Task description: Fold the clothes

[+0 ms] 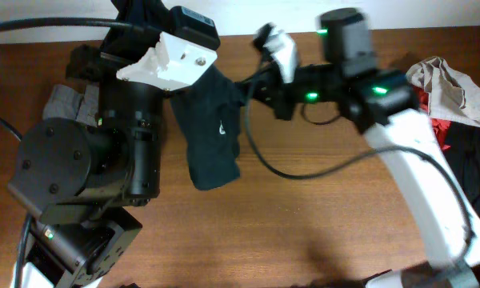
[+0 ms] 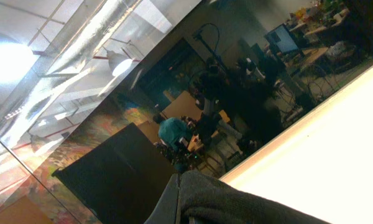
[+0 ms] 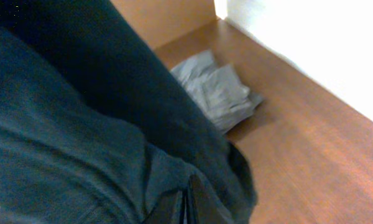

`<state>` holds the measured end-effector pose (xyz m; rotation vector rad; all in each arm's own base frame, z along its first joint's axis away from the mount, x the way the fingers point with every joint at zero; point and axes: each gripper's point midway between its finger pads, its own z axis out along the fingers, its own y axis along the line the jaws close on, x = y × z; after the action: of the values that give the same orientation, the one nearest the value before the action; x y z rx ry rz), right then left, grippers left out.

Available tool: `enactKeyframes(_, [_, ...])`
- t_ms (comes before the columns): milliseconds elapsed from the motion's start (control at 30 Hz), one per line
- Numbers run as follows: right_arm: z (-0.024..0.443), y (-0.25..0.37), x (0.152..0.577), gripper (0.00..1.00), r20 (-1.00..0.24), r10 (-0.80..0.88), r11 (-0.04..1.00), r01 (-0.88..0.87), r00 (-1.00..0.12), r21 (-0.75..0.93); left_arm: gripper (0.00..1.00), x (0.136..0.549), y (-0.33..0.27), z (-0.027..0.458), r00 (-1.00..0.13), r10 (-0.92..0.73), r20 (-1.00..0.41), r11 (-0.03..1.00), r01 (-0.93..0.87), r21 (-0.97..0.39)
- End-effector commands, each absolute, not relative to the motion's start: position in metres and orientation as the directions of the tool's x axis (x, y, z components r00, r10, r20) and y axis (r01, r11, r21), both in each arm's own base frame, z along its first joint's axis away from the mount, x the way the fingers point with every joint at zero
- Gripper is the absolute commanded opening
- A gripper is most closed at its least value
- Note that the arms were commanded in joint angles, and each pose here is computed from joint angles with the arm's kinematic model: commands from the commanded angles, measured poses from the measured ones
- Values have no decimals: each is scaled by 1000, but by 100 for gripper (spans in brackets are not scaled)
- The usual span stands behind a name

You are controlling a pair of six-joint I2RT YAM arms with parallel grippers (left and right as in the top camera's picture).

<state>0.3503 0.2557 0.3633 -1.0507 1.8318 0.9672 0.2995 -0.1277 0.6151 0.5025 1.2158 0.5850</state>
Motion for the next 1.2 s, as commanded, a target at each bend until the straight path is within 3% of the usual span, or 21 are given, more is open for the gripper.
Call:
enactKeyframes(0, [405, 229, 330, 4, -927, -241, 395, -902, -287, 177, 0, 293, -118, 625, 238, 657, -716, 754, -177, 633])
enactKeyframes(333, [408, 164, 331, 4, -896, -249, 667, -736, -367, 116, 0, 293, -115, 625, 227, 655, -721, 756, -187, 628])
enactKeyframes(567, [389, 76, 355, 4, -831, -116, 961, -274, -545, 46, 0, 289, -97, 636, 205, 619, -758, 781, -270, 564])
enactKeyframes(700, [406, 44, 350, 4, -855, -65, 993, -119, -515, -4, 0, 288, -92, 636, 187, 611, -769, 783, -289, 551])
enactKeyframes(900, [451, 33, 326, 4, -908, -53, 996, -82, -415, -21, 0, 294, -93, 619, 140, 587, -797, 800, -248, 546])
enactKeyframes(1167, [478, 27, 301, 4, -923, -48, 998, -62, -382, -27, 0, 294, -117, 582, 75, 559, -826, 828, -112, 550])
